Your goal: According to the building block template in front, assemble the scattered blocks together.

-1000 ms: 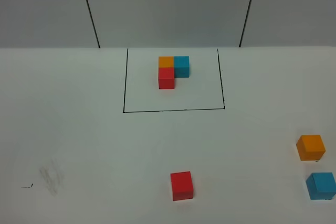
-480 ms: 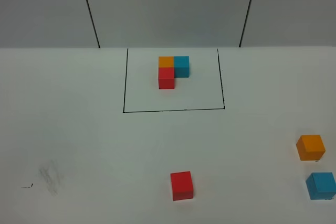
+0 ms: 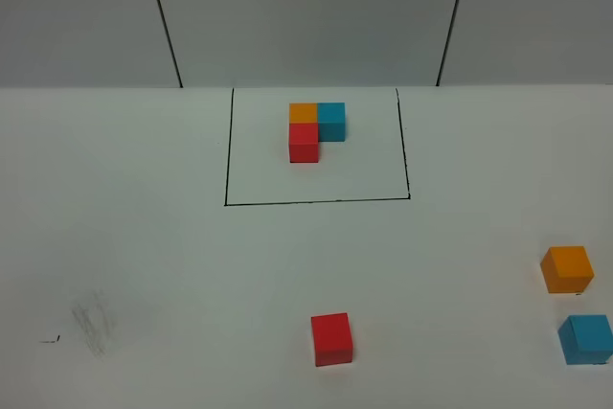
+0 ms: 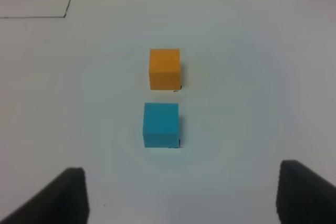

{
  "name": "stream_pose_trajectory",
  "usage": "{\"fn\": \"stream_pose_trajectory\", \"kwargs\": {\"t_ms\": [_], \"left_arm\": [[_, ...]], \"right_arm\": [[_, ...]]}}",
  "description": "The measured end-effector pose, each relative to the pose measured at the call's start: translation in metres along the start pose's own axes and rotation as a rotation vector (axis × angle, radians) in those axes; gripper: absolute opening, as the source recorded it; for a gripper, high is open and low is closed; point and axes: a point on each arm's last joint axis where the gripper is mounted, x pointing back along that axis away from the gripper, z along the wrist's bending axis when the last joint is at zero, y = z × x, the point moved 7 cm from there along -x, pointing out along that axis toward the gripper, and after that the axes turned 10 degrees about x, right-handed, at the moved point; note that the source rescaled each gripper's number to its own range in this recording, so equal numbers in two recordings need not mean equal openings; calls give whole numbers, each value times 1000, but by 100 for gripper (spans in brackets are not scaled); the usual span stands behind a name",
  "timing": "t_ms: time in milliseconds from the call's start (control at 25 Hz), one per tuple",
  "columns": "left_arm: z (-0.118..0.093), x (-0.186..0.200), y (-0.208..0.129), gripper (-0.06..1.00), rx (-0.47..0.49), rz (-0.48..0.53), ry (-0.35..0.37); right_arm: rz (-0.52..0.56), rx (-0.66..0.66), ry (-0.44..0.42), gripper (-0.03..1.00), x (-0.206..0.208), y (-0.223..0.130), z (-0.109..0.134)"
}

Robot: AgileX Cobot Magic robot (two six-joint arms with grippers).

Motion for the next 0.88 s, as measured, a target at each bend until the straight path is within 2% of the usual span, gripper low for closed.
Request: {"fn": "stream_pose_trajectory", "kwargs": {"t_ms": [320, 880], "left_arm": [[1, 0, 0, 99, 9, -2, 14], [13, -2, 3, 99, 145, -37, 225]], "right_arm": [[0, 0, 0, 52, 0, 0, 0], [0, 0, 0, 52, 0, 0, 0]]}}
